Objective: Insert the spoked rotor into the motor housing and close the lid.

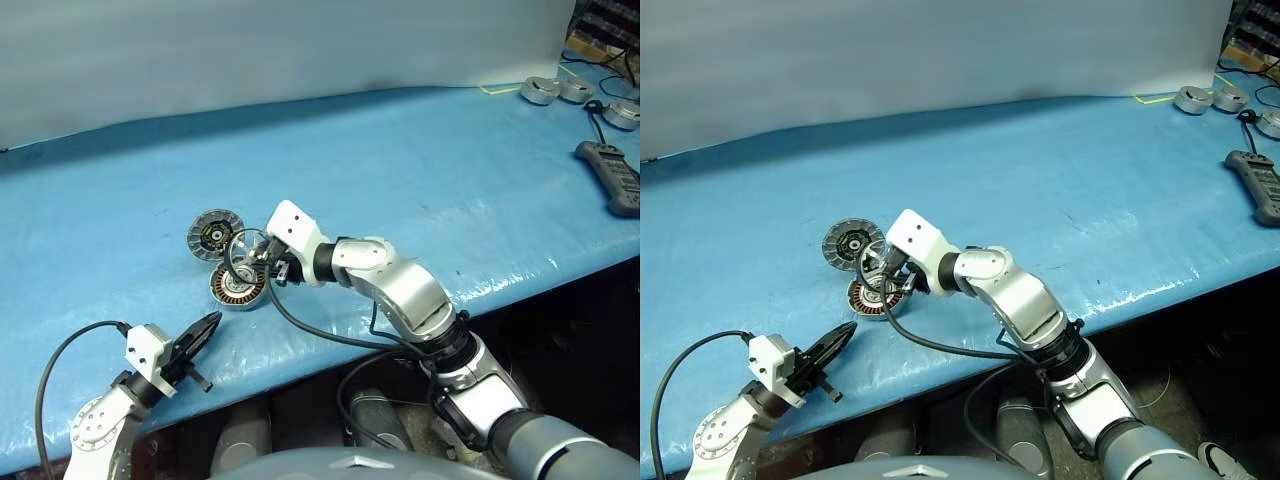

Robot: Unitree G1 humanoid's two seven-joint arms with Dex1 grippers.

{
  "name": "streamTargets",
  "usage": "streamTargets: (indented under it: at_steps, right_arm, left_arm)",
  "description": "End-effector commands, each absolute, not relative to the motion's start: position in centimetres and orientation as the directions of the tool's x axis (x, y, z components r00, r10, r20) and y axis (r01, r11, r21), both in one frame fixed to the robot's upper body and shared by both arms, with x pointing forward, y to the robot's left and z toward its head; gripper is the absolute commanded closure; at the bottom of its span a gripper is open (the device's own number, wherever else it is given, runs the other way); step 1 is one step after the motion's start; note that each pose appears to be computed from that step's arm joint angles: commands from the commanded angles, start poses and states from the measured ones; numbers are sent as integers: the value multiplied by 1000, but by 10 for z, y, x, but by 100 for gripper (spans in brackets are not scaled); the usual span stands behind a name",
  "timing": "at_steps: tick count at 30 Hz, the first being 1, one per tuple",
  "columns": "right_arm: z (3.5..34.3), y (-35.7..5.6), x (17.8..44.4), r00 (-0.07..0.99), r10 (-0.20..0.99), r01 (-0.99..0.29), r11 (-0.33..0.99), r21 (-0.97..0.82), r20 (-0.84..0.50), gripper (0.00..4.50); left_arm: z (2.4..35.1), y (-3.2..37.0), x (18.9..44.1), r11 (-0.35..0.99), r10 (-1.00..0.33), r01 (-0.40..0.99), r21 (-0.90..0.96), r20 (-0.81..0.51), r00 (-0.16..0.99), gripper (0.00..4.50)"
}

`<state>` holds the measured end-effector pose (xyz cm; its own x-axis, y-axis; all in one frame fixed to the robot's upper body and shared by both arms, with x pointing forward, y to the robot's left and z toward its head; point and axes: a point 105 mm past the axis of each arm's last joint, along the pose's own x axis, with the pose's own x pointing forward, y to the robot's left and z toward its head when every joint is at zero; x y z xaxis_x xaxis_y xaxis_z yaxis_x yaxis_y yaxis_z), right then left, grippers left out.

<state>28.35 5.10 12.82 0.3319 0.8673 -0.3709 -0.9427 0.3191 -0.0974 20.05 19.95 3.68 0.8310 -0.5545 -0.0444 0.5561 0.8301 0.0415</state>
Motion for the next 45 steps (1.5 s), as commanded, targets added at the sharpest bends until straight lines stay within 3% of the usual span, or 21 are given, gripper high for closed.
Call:
streamTargets:
  at_steps: [1,11,26,45]
  right_arm:
    - [131,59,281,305,879,-952,277,-129,-366,318]
    - [120,64,283,285,873,-958,260,-118,-396,318]
    - [146,73,282,288,891,-955,242,-170,-352,318]
    - [110,71,287,280,853,-960,262,-102,-441,318]
  left_arm:
    - [49,201,202,836,-545,543,80,5,838,450]
    - [48,199,204,833,-549,546,83,13,836,450]
    - [44,197,204,831,-554,551,79,15,833,450]
    - [43,198,203,830,-555,552,81,10,832,450]
